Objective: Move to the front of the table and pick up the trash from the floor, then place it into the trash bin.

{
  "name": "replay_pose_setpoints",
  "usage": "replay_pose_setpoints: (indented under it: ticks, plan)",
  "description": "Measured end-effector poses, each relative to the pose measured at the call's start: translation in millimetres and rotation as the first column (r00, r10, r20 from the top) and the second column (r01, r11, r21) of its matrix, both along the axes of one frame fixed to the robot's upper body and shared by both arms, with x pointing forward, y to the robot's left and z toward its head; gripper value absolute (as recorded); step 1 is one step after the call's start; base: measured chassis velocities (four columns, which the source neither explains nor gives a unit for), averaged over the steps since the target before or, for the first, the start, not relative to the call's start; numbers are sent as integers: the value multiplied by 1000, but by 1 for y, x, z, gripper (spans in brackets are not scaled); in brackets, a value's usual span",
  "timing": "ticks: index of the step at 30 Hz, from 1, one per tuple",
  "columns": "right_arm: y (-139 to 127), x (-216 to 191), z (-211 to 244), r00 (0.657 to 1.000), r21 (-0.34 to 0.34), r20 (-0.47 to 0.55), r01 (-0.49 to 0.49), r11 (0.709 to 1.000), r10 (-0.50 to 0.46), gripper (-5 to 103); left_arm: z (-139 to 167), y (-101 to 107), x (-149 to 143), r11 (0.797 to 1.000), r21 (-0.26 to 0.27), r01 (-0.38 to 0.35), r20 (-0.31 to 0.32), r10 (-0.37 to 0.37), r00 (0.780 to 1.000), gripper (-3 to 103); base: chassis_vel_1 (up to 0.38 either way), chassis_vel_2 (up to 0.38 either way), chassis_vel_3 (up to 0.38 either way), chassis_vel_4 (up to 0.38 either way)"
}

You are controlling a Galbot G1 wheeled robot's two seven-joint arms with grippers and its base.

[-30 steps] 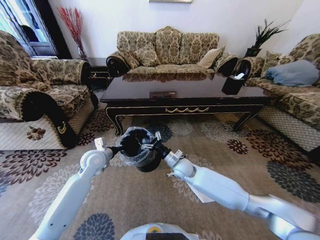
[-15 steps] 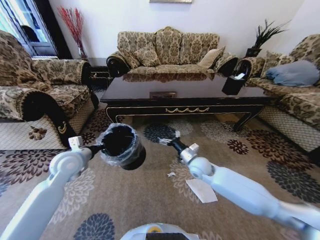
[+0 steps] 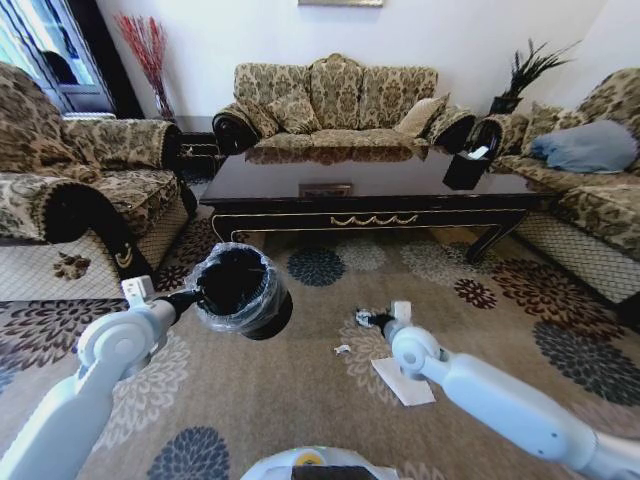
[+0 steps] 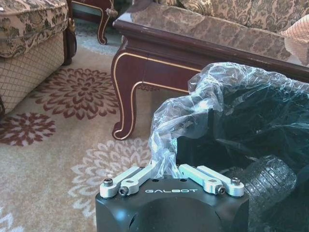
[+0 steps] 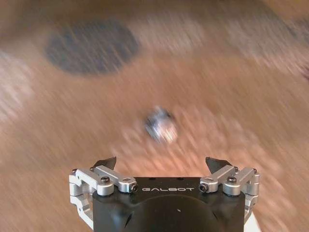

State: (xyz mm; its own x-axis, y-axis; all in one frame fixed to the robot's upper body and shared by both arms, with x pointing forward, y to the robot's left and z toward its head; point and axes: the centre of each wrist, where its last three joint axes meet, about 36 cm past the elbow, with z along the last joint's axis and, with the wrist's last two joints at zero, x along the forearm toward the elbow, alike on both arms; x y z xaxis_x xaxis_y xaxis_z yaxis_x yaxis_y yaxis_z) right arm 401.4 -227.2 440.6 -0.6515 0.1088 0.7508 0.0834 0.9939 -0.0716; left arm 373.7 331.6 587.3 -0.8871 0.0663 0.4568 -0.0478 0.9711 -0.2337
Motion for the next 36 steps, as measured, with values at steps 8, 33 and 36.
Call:
replay_pose_setpoints:
  ticks: [8, 33, 36]
  plan:
    - [-15, -19, -57, 983, -132, -152, 79, 988, -99, 100, 11, 7, -7, 1000, 15, -14, 21, 14, 1000, 2, 0, 0, 0, 0]
    - [-38, 8, -169, 932, -118, -187, 291, 949, -309, 100, 1, 8, -7, 999, 19, -27, -12, 27, 1000, 2, 0, 0, 0, 0]
    - [-39, 11, -176, 927, -119, -194, 303, 946, -321, 100, 0, 8, -5, 999, 20, -27, -15, 27, 1000, 2, 0, 0, 0, 0]
